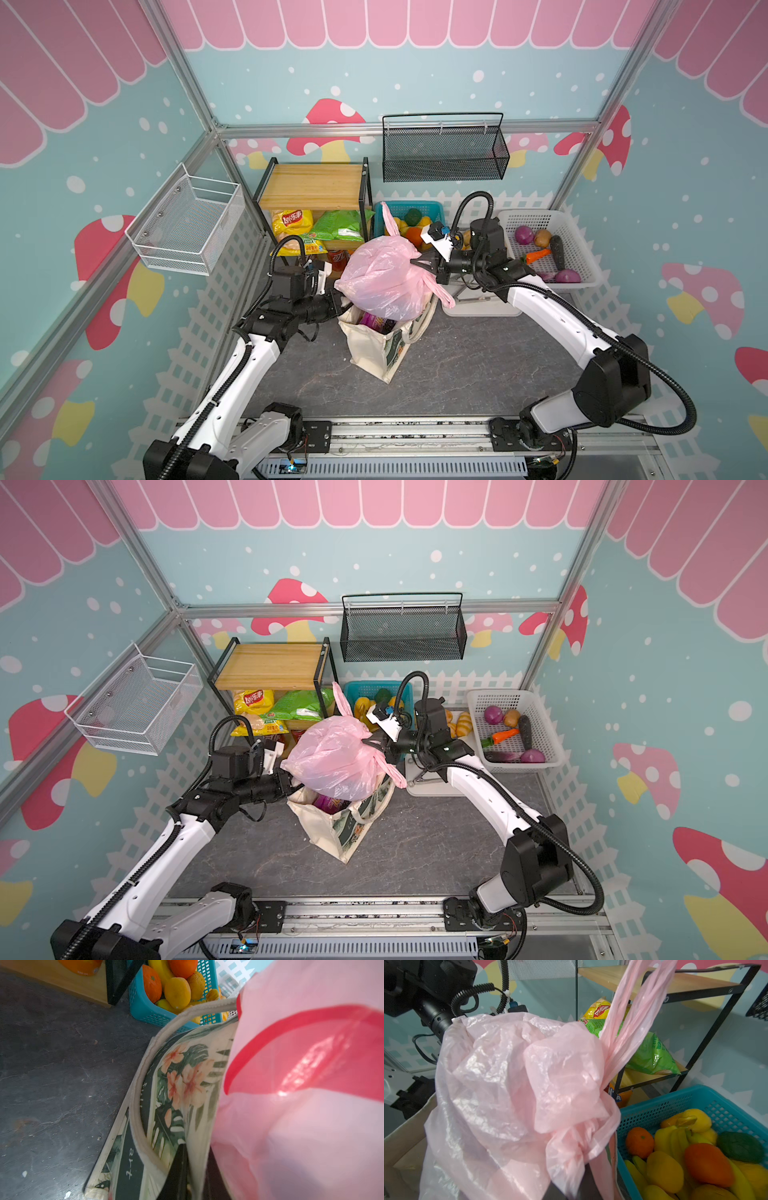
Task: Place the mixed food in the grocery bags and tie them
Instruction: 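Lower the pink bag into the tote held open by the left gripper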
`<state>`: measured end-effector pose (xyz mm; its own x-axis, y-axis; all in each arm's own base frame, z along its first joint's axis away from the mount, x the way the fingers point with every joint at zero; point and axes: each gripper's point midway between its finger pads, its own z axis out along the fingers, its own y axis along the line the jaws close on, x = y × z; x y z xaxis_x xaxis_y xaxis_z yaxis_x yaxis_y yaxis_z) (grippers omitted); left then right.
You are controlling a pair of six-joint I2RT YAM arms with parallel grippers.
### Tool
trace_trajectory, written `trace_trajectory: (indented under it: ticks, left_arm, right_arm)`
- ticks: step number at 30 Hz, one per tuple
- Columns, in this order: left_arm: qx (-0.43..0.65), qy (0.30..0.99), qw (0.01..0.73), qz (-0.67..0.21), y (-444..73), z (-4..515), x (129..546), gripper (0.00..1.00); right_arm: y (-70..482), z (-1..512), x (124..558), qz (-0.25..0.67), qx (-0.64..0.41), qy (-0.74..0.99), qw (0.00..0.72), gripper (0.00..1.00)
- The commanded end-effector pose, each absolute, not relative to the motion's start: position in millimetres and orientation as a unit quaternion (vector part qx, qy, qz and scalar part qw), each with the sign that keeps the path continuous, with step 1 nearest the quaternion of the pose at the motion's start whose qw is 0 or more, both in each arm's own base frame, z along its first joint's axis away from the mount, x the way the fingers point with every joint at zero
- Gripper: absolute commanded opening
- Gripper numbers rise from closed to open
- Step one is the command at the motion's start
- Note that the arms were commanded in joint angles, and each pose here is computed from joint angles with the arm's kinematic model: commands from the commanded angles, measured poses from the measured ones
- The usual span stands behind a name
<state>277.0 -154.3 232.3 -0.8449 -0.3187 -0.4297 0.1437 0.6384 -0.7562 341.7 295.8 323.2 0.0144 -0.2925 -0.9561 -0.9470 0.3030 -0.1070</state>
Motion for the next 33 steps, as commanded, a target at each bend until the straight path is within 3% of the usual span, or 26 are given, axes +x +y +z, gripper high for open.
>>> trace_trajectory:
  ticks: [1,7,9,15,19,22,28,33]
  left_arm:
    - [-0.002,0.826,0.329,-0.457,-161,283,281,0.0]
    - [-0.001,0.81,0.342,-0.476,-164,296,281,0.0]
    - [-0.003,0.806,0.342,-0.483,-165,298,282,0.0]
    - [-0.007,0.806,0.339,-0.485,-166,293,287,0.0]
    - [-0.005,0.807,0.339,-0.483,-167,291,288,0.0]
    - [-0.006,0.808,0.338,-0.482,-167,289,289,0.0]
    - [-0.008,0.809,0.336,-0.482,-166,288,290,0.0]
    - [-0.014,0.812,0.33,-0.481,-166,283,292,0.0]
  right_arm:
    - [297,326,341,0.232,-0.566,0.601,0.515,0.0]
    - [311,294,337,0.198,-0.594,0.604,0.493,0.0]
    - [308,299,338,0.188,-0.582,0.599,0.516,0.06]
    - [305,351,331,0.228,-0.511,0.601,0.57,0.4]
    - [299,382,318,0.251,-0.475,0.598,0.595,0.55]
    - [305,395,304,0.243,-0.477,0.585,0.609,0.77]
    - [348,400,276,0.24,-0.52,0.548,0.609,0.79]
    - [386,367,261,0.267,-0.561,0.557,0.551,0.75]
